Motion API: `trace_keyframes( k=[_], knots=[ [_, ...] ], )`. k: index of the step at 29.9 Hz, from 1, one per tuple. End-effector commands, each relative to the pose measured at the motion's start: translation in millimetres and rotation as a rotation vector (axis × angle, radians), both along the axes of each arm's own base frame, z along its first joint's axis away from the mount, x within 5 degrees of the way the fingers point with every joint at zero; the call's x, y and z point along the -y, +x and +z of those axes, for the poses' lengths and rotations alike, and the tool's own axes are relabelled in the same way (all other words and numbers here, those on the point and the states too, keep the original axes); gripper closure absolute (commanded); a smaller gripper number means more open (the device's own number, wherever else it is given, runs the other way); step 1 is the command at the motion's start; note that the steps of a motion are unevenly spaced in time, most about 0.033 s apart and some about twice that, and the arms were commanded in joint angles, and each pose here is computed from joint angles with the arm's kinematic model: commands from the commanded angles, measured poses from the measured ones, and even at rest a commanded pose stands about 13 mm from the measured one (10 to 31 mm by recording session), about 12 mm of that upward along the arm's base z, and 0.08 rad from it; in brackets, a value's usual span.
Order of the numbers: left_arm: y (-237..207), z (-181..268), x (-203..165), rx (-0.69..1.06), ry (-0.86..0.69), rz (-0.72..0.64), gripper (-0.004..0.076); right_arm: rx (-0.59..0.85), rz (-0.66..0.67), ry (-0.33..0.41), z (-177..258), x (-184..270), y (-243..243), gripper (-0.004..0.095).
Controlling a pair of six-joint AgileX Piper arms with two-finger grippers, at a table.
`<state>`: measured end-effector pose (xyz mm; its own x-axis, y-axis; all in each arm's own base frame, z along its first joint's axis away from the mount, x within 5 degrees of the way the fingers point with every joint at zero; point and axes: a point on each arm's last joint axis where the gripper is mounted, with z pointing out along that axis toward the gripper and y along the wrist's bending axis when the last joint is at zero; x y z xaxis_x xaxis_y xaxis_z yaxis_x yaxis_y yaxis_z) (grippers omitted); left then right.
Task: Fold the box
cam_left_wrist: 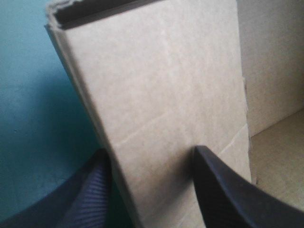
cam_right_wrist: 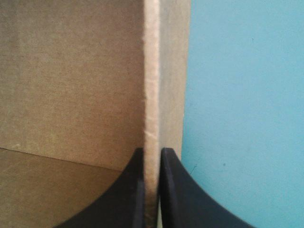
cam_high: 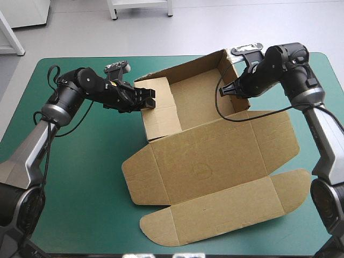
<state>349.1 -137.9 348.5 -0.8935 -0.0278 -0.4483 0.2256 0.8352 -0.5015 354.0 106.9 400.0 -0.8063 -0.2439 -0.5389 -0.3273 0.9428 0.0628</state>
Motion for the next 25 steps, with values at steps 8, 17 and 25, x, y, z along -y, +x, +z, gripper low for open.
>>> trace_keyframes(
  k=[8,17,25],
  knots=[
    [-3,31,7,0.121,-0.134,0.017,0.0734,0.107,0.051,0.183,34,-12,-15,0.0919],
    [-3,42,5,0.171,-0.098,0.004,0.0732,0.058,0.041,0.164,30,-10,-17,0.0919],
    [-4,48,-5,0.186,0.077,0.036,0.0733,-0.009,0.022,0.108,12,-32,-14,0.0904]
  ],
)
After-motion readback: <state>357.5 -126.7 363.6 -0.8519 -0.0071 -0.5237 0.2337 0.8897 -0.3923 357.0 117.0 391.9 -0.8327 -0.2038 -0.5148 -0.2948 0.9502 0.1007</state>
